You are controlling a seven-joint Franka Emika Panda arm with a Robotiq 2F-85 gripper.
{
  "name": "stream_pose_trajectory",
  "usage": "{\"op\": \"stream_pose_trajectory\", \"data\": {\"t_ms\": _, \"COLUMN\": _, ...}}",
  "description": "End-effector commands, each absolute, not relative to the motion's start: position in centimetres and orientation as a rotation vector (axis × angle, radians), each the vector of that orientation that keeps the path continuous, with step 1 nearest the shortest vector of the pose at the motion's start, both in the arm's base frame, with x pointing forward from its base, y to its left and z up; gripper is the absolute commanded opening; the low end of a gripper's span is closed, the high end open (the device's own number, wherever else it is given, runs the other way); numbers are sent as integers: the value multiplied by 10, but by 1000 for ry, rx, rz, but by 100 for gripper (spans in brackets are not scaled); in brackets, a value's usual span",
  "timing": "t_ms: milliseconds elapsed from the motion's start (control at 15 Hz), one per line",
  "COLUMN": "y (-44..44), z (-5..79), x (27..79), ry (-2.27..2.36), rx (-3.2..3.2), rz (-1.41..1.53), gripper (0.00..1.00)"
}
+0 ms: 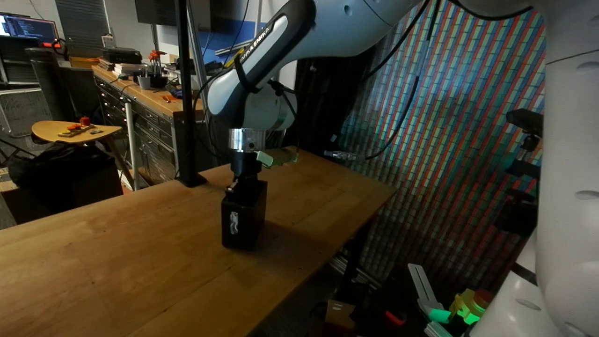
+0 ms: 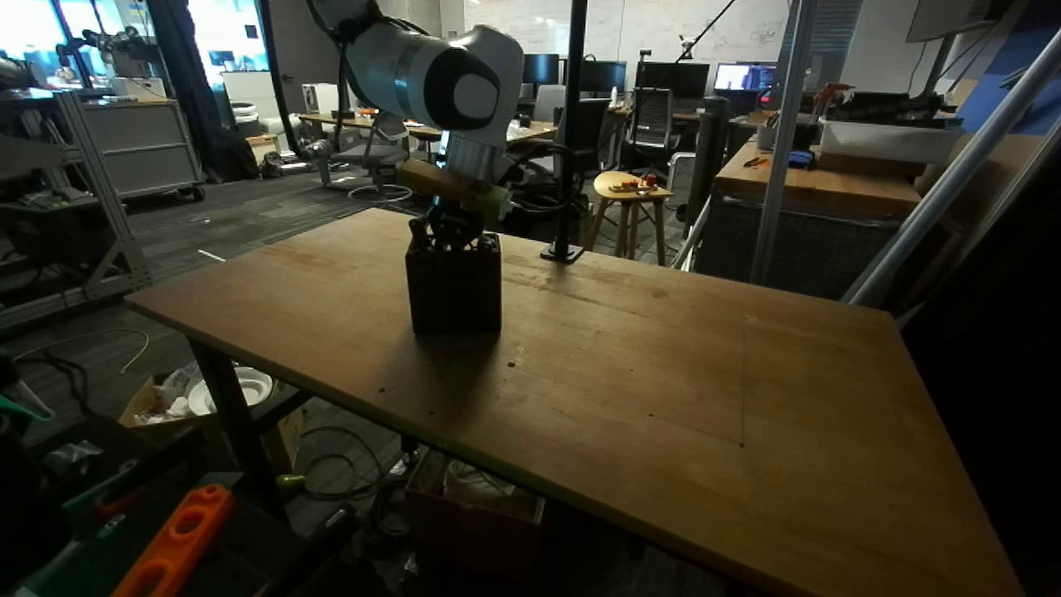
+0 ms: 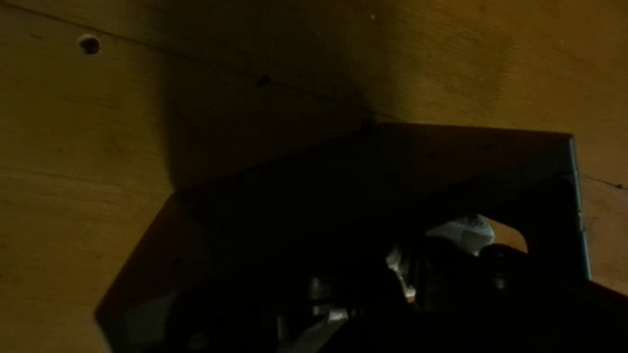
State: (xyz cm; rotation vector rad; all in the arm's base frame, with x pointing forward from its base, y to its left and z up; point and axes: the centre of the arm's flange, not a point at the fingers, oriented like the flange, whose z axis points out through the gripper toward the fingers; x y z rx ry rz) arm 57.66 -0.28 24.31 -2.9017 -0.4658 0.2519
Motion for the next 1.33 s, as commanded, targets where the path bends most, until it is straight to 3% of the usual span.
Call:
{"op": "stream_pose_trajectory", "data": {"t_ms": 0, "y": -7, "z": 237, "x": 562, "ry": -465, "rx": -2890, "rz": 235, "gripper": 8}}
{"op": "stream_pose_trajectory", "data": {"t_ms": 1267, "y": -23, "z": 316, "x": 567, "ry": -551, "rx": -3014, "rz": 218, "gripper": 10}}
